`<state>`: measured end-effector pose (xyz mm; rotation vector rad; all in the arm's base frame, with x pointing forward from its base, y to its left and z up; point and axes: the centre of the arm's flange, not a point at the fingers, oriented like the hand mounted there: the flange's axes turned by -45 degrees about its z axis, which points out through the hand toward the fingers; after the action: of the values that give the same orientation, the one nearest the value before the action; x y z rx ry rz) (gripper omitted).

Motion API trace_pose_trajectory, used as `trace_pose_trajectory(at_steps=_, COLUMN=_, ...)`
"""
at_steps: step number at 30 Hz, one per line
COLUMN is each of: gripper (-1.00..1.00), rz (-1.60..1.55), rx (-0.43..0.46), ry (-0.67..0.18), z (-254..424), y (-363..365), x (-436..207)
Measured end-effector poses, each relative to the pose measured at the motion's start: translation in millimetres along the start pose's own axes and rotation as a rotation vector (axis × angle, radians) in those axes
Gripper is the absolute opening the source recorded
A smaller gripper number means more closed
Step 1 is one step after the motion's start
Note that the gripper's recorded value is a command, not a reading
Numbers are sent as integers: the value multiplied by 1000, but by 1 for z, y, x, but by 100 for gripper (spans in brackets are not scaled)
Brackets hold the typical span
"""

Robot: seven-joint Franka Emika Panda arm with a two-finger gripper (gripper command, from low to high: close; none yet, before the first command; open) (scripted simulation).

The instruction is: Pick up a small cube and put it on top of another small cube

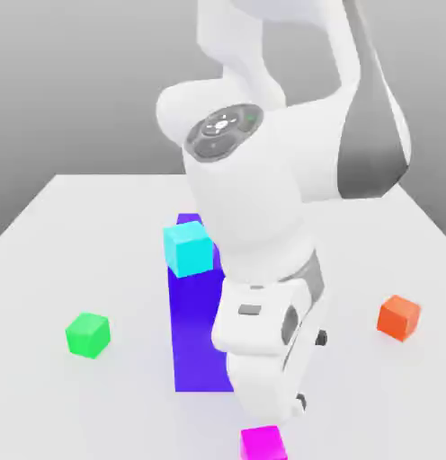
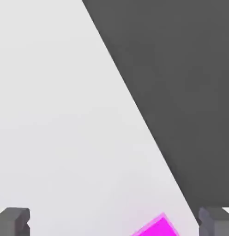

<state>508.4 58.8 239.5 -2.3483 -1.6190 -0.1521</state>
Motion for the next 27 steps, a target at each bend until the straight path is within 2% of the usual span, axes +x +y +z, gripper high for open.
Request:
trace_pose_trajectory(at_steps=8, gripper=0, rz=-245, rx=-28, ry=-133, z=39, y=3, x=-18)
trace_pose_trajectory(at_steps=15, gripper=0, rz=-497, rx=-93, ry=-270, z=44, y=6, x=-22)
trace_pose_trajectory(at_steps=19, gripper=0, rz=-536, rx=-105, ry=-291, z=83, y=15, x=-31)
trace_pose_trajectory(at_steps=20, gripper=-100, rz=-584, rx=-87, ry=-315, z=93, y=19, x=-34)
trace_pose_trajectory(at_steps=25, gripper=-100, rz=-584, rx=-84, ry=-315, z=94, y=19, x=-34)
trace_pose_trajectory(at_steps=26, gripper=-100, rz=-585, rx=-22, ry=-312, z=102, y=15, x=-36)
trace_pose_trajectory(at_steps=27, gripper=-100, rz=-589, rx=-55, ry=-314, z=98, y=16, x=-33)
